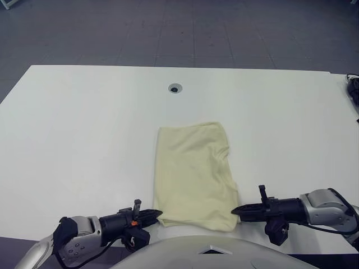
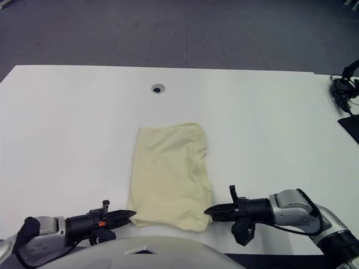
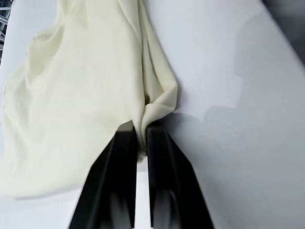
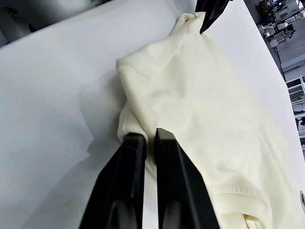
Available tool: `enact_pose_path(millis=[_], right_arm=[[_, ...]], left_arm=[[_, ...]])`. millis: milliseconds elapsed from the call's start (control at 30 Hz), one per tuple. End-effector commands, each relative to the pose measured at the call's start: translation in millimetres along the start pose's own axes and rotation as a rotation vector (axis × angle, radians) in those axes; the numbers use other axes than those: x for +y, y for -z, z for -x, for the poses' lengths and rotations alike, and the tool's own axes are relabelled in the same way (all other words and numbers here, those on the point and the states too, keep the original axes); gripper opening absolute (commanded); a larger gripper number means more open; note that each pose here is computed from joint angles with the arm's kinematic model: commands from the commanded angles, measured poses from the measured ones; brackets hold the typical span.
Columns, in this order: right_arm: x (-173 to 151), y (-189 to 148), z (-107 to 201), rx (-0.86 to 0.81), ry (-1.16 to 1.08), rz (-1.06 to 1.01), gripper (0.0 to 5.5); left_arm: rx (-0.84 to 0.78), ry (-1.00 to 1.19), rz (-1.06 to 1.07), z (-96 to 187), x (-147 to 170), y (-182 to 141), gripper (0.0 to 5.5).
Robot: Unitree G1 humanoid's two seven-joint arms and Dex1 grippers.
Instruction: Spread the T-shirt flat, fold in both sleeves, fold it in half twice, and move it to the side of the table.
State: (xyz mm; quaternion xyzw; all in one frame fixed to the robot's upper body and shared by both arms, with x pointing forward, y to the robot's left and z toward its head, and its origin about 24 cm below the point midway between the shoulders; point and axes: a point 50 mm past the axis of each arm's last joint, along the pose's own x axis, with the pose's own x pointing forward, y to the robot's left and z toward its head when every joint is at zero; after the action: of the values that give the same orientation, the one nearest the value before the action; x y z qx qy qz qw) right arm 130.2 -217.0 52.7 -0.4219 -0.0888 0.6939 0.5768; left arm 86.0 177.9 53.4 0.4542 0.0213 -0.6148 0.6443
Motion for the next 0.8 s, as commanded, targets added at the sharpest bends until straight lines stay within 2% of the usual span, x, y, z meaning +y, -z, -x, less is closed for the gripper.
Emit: enact_pose_path(millis=[33, 133, 233, 367, 533, 633, 800], right_arm=[[1.6, -5.0, 2.2, -0.009, -0.027, -0.227, 0.00], [2.4, -12.3, 8.7, -0.046, -0.083, -0.516, 0.00], [-3.6, -22.8, 19.1, -0.119, -0.138, -0.763, 0.00], [-19.3, -39.6, 30.2, -0.258, -0.214, -0.950, 0.00], [-40.6, -48.3, 35.3, -0.372, -0.172, -0.977, 0.00], [-51.9, -43.7, 32.9, -0.345, -0.127, -0.923, 0.00], [-74.3, -21.8, 27.7, -0.259, -0.010, -0.827, 0.00]], left_arm=[[-0.004, 0.124, 0.184, 9.3, -14.5, -1.8, 0.12], [-0.027, 0.213, 0.343, 21.3, -21.4, -6.4, 0.11], [-0.092, 0.246, 0.455, 35.1, -12.7, -14.2, 0.11], [-0.177, 0.235, 0.509, 51.2, 3.2, -22.6, 0.11], [-0.246, 0.200, 0.484, 63.1, 26.5, -31.4, 0.11], [-0.255, 0.187, 0.439, 66.3, 41.9, -31.7, 0.11], [-0.215, 0.165, 0.378, 63.5, 72.5, -11.6, 0.10]])
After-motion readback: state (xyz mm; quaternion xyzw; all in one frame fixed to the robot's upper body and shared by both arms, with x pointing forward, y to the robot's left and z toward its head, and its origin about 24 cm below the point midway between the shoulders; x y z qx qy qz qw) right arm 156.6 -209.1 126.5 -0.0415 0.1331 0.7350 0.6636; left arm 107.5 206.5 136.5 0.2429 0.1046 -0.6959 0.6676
